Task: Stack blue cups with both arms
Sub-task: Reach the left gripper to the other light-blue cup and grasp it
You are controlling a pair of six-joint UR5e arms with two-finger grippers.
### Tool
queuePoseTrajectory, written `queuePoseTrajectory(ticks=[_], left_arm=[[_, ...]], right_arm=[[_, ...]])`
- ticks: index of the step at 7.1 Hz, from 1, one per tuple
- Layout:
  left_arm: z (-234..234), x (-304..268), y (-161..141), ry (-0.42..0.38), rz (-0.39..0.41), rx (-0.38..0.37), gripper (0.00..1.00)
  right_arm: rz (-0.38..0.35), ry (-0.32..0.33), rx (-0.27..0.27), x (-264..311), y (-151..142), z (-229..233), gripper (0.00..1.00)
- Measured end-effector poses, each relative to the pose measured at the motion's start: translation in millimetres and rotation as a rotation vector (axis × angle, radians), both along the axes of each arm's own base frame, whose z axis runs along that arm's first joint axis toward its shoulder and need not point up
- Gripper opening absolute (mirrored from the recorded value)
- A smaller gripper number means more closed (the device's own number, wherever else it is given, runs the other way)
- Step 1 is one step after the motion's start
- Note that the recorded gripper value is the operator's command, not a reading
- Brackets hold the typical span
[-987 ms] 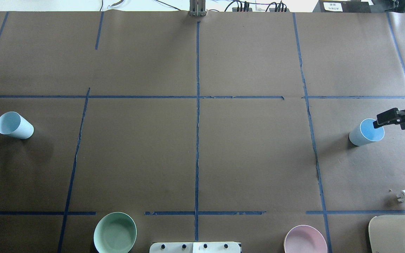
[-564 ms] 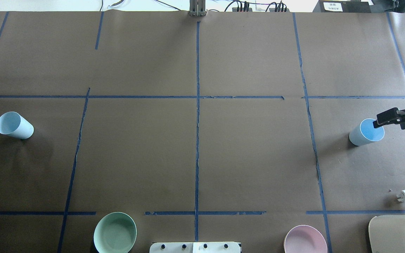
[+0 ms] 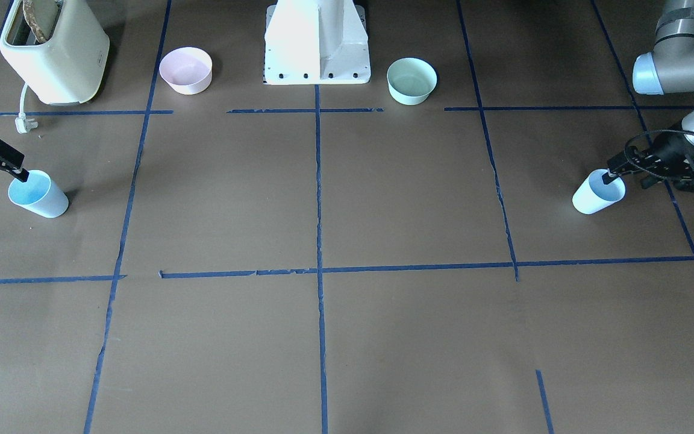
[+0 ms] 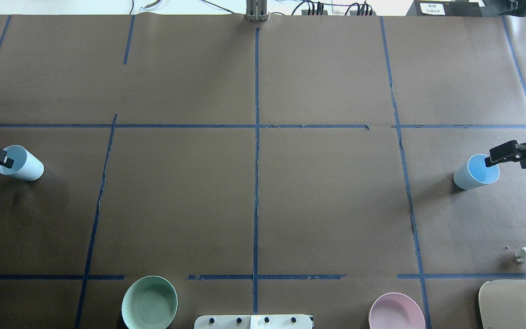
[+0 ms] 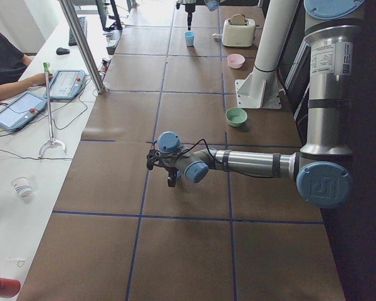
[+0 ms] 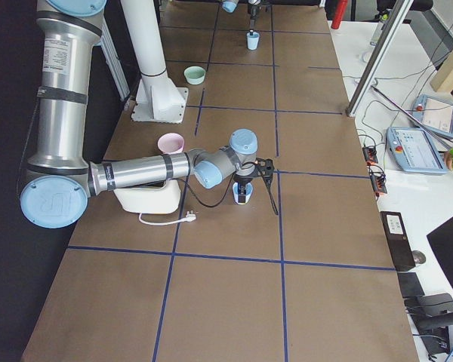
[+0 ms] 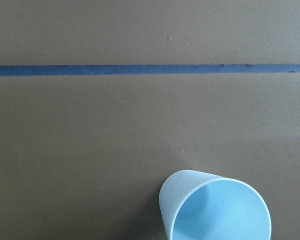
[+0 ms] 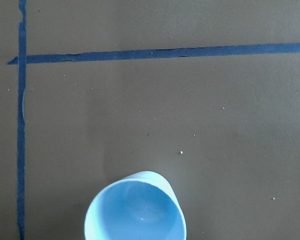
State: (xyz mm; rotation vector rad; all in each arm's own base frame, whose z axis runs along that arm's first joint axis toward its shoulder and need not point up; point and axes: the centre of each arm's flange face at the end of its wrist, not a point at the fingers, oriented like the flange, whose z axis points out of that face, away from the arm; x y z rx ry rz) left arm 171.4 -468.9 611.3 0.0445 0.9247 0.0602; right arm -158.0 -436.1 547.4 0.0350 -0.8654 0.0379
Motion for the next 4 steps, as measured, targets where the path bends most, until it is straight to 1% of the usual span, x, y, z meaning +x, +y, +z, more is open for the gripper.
queuePoseTrajectory(ticks=[1,2,3,4], left_arm=[[3.2,3.9,-1.1,-0.009,0.001,-0.002,0.16],[4.2,5.4,-2.0,-0.012,-0.005,-0.011,0.03],[1.6,7.0,-4.4,-0.009,-0.019,-0.027,0.00],[-3.5,9.1,-7.2,-0.002,-0.029,-0.035,0.00]], right_arm=[[0.000,0.001,-0.001,0.1,0.2,0.6,1.00],[0.001,0.001,-0.003,0.4,0.2,1.4,1.00],[0.001,0.002,-0.003,0.4,0.1,1.7,1.00],[0.000,0.002,-0.003,0.2,0.0,1.7,1.00]])
